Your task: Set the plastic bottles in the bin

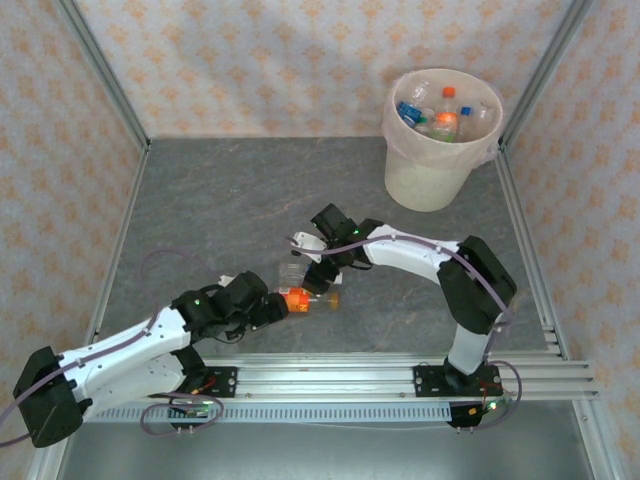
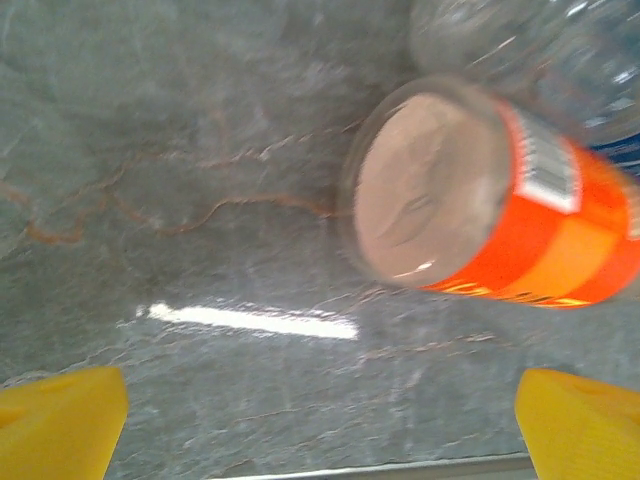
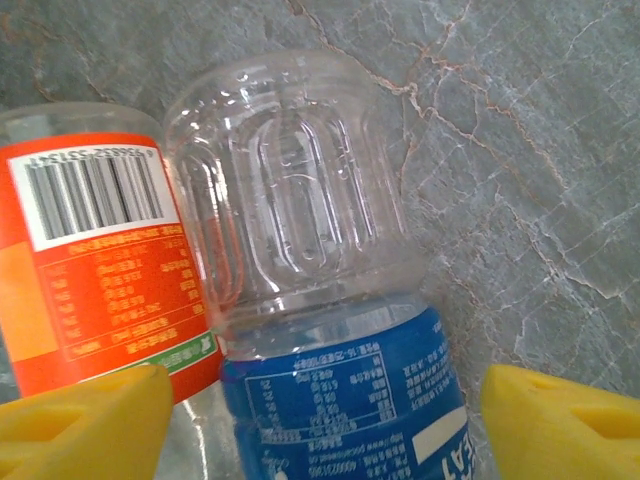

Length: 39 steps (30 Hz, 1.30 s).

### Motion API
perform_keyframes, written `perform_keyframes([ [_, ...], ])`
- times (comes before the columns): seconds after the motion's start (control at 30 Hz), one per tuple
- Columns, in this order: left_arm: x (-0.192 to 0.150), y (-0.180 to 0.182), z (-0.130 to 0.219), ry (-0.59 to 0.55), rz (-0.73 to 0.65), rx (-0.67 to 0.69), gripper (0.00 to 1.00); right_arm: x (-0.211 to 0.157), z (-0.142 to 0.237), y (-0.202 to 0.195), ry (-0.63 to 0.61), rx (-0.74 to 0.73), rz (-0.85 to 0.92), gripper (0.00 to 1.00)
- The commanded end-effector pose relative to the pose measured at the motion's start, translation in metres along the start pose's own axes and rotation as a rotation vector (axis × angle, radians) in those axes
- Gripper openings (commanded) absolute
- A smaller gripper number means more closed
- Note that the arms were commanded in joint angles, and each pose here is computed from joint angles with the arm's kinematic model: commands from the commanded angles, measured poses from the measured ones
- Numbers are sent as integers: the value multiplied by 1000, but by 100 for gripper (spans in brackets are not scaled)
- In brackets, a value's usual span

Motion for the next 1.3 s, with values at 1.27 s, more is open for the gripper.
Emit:
perform_keyframes([
  [1.27, 57, -64, -84, 4, -95, 246, 100, -15, 165, -90, -577, -704, -647, 52],
])
Point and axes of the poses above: each hand's point on the last joint's axis, 136 mm out from that joint toward the fingers, its own z axis back along the fingers, its own y axis along the line the jaws close on, x = y × z, the point moved 9 cm from there along z, back along the fingers, and after that the axes turned 6 degrees about -z, right-handed, at the moved point
